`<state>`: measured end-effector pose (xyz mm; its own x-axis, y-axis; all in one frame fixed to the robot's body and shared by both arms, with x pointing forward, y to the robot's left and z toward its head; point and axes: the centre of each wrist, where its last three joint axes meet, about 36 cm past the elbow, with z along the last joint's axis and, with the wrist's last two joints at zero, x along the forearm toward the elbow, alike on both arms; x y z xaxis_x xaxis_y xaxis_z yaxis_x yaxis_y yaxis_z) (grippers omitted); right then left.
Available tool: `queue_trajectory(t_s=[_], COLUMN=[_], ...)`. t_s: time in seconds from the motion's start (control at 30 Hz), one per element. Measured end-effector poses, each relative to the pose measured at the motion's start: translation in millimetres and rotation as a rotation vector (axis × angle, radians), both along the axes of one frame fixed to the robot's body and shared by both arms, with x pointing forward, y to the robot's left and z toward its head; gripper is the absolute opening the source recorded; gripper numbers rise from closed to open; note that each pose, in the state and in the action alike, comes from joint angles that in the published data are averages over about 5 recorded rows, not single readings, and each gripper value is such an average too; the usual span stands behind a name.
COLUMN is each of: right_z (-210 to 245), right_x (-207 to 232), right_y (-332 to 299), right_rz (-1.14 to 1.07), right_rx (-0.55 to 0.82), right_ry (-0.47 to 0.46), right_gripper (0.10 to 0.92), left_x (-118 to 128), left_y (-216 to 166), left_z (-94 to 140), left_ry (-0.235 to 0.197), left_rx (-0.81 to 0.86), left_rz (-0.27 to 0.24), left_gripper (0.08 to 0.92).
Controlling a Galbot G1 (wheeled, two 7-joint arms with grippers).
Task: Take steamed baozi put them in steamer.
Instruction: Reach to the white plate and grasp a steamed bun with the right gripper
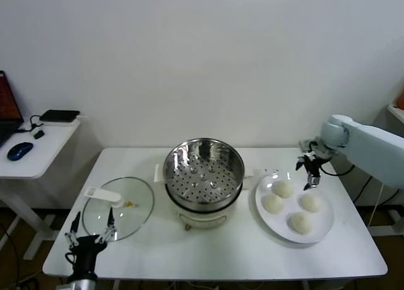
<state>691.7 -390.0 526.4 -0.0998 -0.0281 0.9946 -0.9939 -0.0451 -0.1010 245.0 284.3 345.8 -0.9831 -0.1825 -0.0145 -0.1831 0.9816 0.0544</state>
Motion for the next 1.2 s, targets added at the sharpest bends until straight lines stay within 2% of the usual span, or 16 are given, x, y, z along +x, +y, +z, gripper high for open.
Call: queue_trajectory(t_s=[0.6, 1.2], right_z=[-45.0, -62.5], right_x=[16.4, 20.8], right_y=[20.4, 28.8], right_rz=[-0.020, -0.030], right_rx=[0.016, 0.021], right_ry=[0.010, 0.012], right_gripper=[0.823, 0.823], left_x=[-2.4, -1.4], left_y=[2.2, 3.3], left_z=[-5.2, -8.4], left_ry=[0.022, 0.027], left_rx=[0.017, 0.037], left_rz=[-0.001, -0.011], left_gripper=[0.823, 0.823])
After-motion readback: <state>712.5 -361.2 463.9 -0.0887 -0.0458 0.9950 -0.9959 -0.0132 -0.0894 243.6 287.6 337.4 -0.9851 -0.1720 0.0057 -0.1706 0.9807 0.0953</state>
